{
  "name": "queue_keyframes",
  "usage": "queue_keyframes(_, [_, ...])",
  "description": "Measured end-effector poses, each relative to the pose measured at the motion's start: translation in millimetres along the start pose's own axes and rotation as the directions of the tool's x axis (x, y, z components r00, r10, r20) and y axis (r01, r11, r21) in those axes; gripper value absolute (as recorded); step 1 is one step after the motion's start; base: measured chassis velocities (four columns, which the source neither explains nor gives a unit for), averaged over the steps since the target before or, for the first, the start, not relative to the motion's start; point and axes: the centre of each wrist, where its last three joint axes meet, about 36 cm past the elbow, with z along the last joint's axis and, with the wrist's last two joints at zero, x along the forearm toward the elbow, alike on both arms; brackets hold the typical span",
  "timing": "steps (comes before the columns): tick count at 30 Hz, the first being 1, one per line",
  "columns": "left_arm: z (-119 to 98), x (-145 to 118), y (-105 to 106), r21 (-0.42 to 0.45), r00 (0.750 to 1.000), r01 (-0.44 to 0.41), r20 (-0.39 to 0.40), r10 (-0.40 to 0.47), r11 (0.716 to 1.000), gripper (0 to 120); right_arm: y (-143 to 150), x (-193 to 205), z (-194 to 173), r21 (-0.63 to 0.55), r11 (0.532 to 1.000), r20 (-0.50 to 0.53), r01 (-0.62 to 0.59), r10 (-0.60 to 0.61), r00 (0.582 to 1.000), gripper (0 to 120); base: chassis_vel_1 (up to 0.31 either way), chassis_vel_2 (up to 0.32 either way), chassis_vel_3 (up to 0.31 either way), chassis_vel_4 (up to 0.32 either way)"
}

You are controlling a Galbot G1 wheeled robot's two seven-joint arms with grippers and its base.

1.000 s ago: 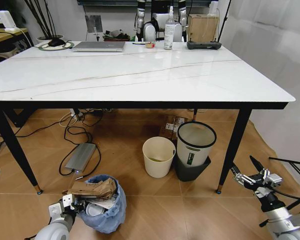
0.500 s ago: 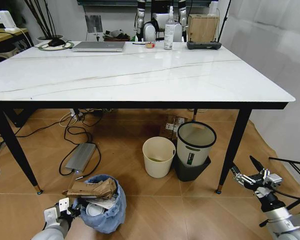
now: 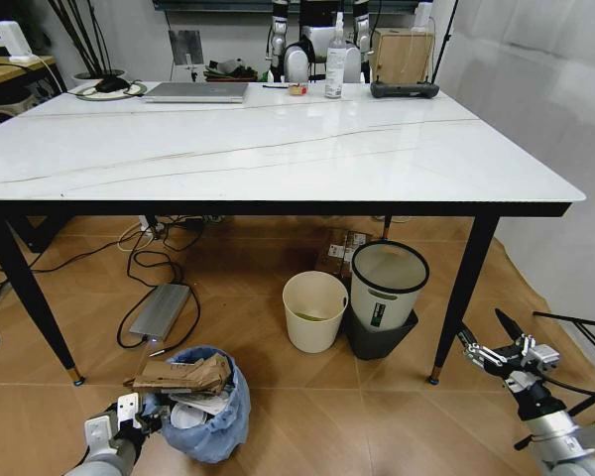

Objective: Pick up the trash bin and place the trash from the table into it.

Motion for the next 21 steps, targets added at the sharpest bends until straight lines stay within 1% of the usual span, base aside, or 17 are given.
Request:
queue_keyframes(1, [0,0,0,0.0,1.0,0.0,0.0,0.0,1.0,67,0,0,0,0.0,1.0,0.0,0.0,0.0,1.0,100,0.0,0.0,0.0,0.0])
queue_keyframes(3, [0,4,-1,-0.005,1.0,-0.002,-0.001,0.002,1.0,77,0,0,0,0.0,1.0,0.0,0.0,0.0,1.0,100,0.0,0.0,0.0,0.0])
queue_keyframes(5, [1,8,-1,-0.011,1.0,-0.004,-0.001,0.004,1.0,84,0,0,0,0.0,1.0,0.0,0.0,0.0,1.0,100,0.0,0.0,0.0,0.0])
queue_keyframes(7, [2,10,-2,-0.016,1.0,-0.005,0.0,0.005,1.0,85,0,0,0,0.0,1.0,0.0,0.0,0.0,1.0,100,0.0,0.0,0.0,0.0])
queue_keyframes(8, [3,16,-2,-0.024,1.0,-0.008,0.001,0.008,1.0,86,0,0,0,0.0,1.0,0.0,0.0,0.0,1.0,100,0.0,0.0,0.0,0.0])
queue_keyframes(10, [2,27,-7,-0.039,1.0,-0.026,0.01,0.027,0.999,94,0,0,0,0.0,1.0,0.0,0.0,0.0,1.0,100,0.0,0.0,0.0,0.0])
queue_keyframes(14, [-4,54,-21,-0.085,0.993,-0.071,0.087,0.079,0.994,100,0,0,0,0.0,1.0,0.0,0.0,0.0,1.0,100,0.0,0.0,0.0,0.0])
queue_keyframes(15, [-4,54,-21,-0.085,0.993,-0.071,0.087,0.079,0.994,100,0,0,0,0.0,1.0,0.0,0.0,0.0,1.0,100,0.0,0.0,0.0,0.0])
queue_keyframes(18, [-11,73,-33,-0.105,0.981,-0.114,0.149,0.129,0.988,100,0,0,0,0.0,1.0,0.0,0.0,0.0,1.0,100,0.0,0.0,0.0,0.0])
queue_keyframes(21, [-17,82,-39,-0.123,0.968,-0.138,0.194,0.161,0.983,100,0,0,0,0.0,1.0,0.0,0.0,0.0,1.0,100,0.0,0.0,0.0,0.0])
